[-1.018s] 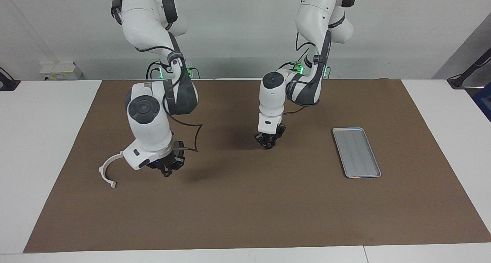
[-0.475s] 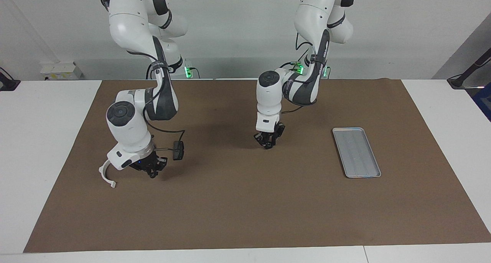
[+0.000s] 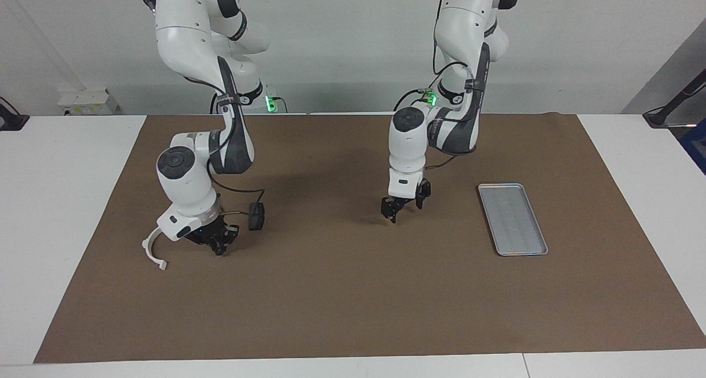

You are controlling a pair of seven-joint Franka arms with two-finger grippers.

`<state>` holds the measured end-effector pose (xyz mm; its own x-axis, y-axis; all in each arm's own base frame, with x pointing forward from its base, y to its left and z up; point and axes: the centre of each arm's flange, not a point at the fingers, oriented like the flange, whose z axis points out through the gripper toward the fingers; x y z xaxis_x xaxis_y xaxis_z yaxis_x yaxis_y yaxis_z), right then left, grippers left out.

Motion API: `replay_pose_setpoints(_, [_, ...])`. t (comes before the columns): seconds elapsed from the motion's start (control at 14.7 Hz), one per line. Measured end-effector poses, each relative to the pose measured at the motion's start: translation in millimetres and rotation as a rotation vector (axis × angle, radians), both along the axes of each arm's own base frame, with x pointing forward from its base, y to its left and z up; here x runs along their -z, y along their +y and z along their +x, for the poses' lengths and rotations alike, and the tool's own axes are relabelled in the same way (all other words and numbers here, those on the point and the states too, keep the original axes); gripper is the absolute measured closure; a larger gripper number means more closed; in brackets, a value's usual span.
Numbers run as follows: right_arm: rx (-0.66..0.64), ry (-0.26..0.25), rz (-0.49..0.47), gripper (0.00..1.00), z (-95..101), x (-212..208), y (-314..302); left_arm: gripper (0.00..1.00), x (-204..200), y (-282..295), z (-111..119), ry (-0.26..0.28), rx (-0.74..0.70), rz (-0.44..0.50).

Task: Place bearing gear from tray to pile

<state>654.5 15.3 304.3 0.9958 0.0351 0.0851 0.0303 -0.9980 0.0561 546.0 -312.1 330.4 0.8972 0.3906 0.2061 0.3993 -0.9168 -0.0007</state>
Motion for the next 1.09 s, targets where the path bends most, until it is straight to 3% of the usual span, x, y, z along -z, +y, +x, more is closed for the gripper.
replay_pose_setpoints(0.41, [-0.029,-0.009,-0.006,0.78,-0.5,9,-37,0.00,-48,48,34,-0.027,0.037,0.003])
replay_pose_setpoints(0.81, [-0.033,-0.015,-0.005,0.78,0.3,16,-45,0.00,-54,116,55,0.040,0.258,0.030])
replay_pose_setpoints(0.95, [-0.029,-0.016,0.004,0.61,0.5,16,-43,0.00,-45,141,55,0.079,0.384,0.057])
replay_pose_setpoints(1.09, [-0.033,-0.017,0.012,0.38,0.9,16,-37,0.00,-38,170,56,0.117,0.461,0.058])
